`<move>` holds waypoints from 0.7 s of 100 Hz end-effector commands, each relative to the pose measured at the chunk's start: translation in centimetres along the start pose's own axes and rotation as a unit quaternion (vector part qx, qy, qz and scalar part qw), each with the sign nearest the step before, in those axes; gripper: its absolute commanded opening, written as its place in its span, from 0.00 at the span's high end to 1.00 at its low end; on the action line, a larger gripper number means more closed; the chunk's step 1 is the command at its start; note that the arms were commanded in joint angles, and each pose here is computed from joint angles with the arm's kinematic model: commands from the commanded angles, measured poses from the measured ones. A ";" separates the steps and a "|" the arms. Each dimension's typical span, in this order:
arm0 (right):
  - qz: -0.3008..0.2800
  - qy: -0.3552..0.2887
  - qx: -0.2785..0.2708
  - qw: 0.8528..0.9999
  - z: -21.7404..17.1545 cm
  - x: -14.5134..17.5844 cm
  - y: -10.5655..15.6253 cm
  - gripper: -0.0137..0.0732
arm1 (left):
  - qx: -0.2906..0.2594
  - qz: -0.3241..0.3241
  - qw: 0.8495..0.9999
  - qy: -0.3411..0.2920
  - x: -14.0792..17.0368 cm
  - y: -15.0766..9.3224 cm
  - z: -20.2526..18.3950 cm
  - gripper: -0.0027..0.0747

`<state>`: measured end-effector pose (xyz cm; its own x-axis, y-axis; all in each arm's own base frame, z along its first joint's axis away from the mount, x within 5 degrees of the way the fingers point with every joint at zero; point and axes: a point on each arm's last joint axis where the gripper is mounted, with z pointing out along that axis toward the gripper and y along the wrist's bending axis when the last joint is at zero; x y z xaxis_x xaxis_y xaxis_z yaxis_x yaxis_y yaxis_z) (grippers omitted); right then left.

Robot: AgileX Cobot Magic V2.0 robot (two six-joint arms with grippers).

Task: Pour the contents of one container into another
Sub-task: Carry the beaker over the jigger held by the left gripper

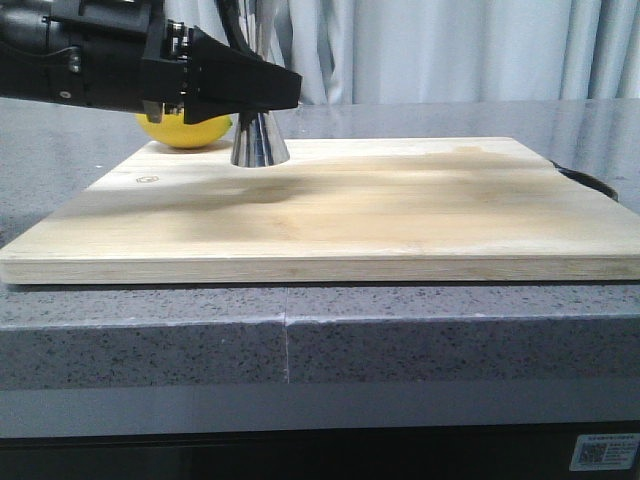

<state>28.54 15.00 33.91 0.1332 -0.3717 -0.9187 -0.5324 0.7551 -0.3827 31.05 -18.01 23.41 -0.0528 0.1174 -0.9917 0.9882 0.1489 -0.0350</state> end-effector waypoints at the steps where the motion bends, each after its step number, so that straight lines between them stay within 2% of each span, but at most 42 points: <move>1: -0.023 -0.070 0.006 0.997 -0.9 -3.6 -0.5 0.70 | 0.034 0.022 0.996 -0.078 -3.6 -1.3 0.0 0.99; 70: -0.094 -0.072 -0.023 0.993 -0.8 -4.8 0.9 0.70 | 0.050 0.022 0.996 -0.077 -3.7 -2.0 0.8 0.99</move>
<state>27.83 16.76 34.88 0.2183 -0.4834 -0.8478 -0.5528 0.6547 -0.5156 30.33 -19.19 23.41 -0.0482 0.1193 -0.9917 0.9932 0.1109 -0.0350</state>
